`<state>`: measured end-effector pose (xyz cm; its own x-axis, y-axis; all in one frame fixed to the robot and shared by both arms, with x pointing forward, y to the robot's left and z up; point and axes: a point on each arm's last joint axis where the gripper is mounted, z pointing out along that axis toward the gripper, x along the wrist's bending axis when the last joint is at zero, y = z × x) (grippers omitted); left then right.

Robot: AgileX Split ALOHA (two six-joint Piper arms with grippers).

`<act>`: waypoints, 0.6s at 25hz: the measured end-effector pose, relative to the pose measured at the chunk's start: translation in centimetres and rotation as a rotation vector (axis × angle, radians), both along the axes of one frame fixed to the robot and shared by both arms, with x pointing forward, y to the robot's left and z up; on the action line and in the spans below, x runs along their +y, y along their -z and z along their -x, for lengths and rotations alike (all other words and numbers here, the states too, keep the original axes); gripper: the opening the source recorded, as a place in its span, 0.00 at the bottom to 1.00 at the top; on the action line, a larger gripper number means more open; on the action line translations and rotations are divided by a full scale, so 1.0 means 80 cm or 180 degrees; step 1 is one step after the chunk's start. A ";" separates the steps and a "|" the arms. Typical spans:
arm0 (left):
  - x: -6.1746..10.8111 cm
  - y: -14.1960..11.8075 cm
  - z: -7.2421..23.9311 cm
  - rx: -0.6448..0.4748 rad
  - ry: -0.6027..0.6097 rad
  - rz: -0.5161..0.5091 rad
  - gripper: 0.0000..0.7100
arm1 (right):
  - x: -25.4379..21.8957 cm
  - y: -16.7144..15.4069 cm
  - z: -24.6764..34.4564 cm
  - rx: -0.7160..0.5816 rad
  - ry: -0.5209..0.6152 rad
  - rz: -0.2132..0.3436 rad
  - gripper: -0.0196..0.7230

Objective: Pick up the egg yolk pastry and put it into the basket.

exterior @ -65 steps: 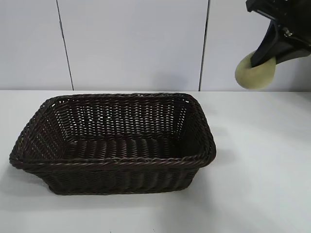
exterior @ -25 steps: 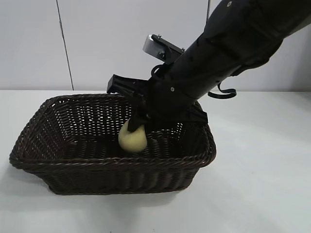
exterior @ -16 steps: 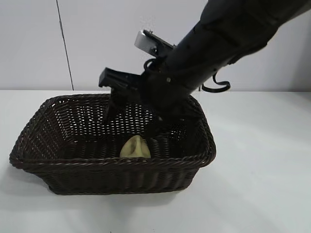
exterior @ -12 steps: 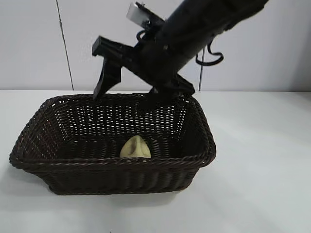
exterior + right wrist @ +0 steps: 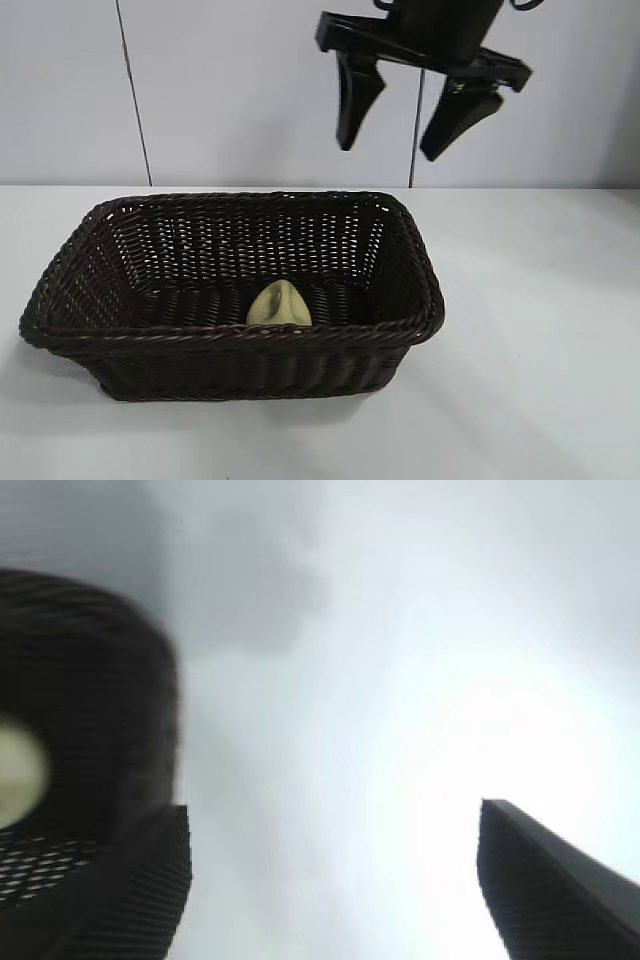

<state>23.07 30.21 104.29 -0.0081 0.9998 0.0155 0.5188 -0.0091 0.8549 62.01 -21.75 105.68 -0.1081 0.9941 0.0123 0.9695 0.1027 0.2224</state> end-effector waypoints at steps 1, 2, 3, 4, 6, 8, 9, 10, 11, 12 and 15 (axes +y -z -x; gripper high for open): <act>0.000 0.000 0.000 0.0000 0.0000 0.0000 0.85 | -0.016 0.000 -0.003 0.0004 0.0093 0.0032 0.79; 0.000 0.000 0.000 0.0000 0.0000 0.0000 0.85 | -0.031 0.000 -0.005 -0.0001 0.0187 0.0061 0.79; 0.000 0.000 0.000 0.0000 0.0000 0.0000 0.85 | -0.045 0.000 -0.007 -0.0007 0.0262 0.0104 0.79; 0.000 0.000 0.000 0.0000 0.0000 0.0000 0.85 | -0.061 0.000 -0.009 -0.0012 0.0353 0.0150 0.79; 0.000 0.000 0.000 0.0000 0.0000 0.0000 0.85 | -0.093 0.000 -0.011 -0.0016 0.0533 0.0221 0.79; 0.000 0.000 0.000 0.0000 0.0000 0.0000 0.85 | -0.117 0.000 -0.010 -0.0011 0.0684 0.0246 0.79; 0.000 0.000 0.000 0.0000 0.0000 0.0000 0.85 | -0.127 0.000 -0.010 -0.0008 0.0748 0.0246 0.79; 0.000 0.000 0.000 0.0000 0.0000 0.0000 0.85 | -0.133 0.000 -0.010 0.0000 0.0793 0.0225 0.79; 0.000 0.000 0.000 0.0000 0.0000 0.0000 0.85 | -0.136 0.000 -0.008 0.0011 0.0831 0.0183 0.79; 0.000 0.000 0.000 0.0000 0.0000 0.0000 0.85 | -0.137 0.001 -0.006 0.0036 0.0840 0.0145 0.79; 0.000 0.000 0.000 0.0000 0.0000 0.0000 0.85 | -0.132 0.006 0.009 0.0138 0.0762 0.0047 0.79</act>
